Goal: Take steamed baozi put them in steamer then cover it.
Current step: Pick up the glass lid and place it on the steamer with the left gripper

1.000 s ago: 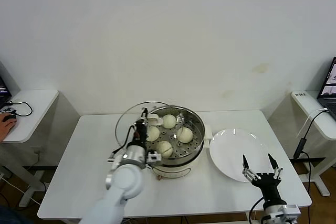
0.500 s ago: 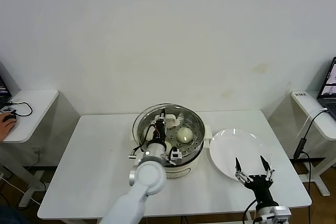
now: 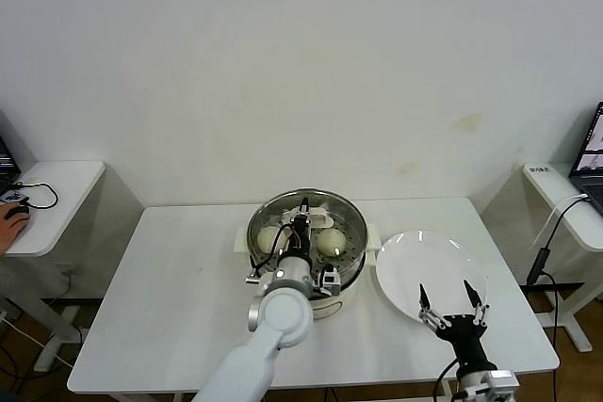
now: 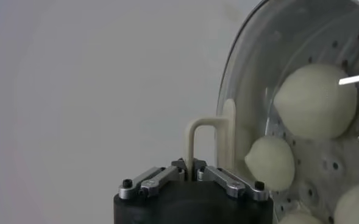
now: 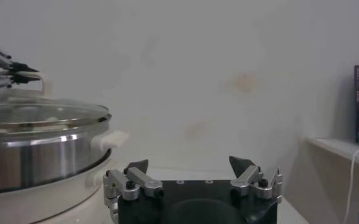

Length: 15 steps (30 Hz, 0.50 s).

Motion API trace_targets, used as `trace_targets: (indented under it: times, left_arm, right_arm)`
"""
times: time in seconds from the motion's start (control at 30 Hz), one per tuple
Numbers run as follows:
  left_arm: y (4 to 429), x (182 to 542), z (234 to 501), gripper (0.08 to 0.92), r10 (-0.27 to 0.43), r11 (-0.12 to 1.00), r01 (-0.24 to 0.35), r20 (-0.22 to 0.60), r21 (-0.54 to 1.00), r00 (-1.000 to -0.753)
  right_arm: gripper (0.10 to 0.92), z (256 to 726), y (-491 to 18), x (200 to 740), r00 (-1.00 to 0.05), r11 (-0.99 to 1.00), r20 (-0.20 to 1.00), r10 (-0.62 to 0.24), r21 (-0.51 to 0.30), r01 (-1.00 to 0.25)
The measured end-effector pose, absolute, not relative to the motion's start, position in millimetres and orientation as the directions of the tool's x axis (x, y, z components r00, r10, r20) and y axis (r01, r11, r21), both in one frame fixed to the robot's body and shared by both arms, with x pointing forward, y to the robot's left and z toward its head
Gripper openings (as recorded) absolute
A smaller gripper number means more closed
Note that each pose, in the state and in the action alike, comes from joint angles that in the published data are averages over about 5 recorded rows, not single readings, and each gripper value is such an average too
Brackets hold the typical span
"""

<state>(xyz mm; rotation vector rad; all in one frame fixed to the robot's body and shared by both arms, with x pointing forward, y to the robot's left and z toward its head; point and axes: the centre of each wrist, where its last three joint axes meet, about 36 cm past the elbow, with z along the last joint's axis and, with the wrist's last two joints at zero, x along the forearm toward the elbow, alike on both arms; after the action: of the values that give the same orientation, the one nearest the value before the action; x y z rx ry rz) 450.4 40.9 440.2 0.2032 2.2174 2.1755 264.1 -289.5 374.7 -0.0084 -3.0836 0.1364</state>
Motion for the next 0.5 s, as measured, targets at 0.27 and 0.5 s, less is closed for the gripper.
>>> trace_targets:
  times: [0.27, 0.5]
  left_arm:
    - [43.8, 451.2, 436.3, 0.138, 0.105, 0.012, 0.086, 0.084, 0.996, -0.991]
    - [41.9, 449.9, 435.2, 0.176, 0.106, 0.024, 0.091, 0.088, 0.996, -0.99]
  right_arm:
    - [0.823, 374.4, -288.9, 264.1, -0.998, 0.996, 0.055, 0.004, -0.088, -0.001]
    - [0.823, 374.1, -287.6, 264.3, -0.998, 0.996, 0.057, -0.002, -0.087, -0.007]
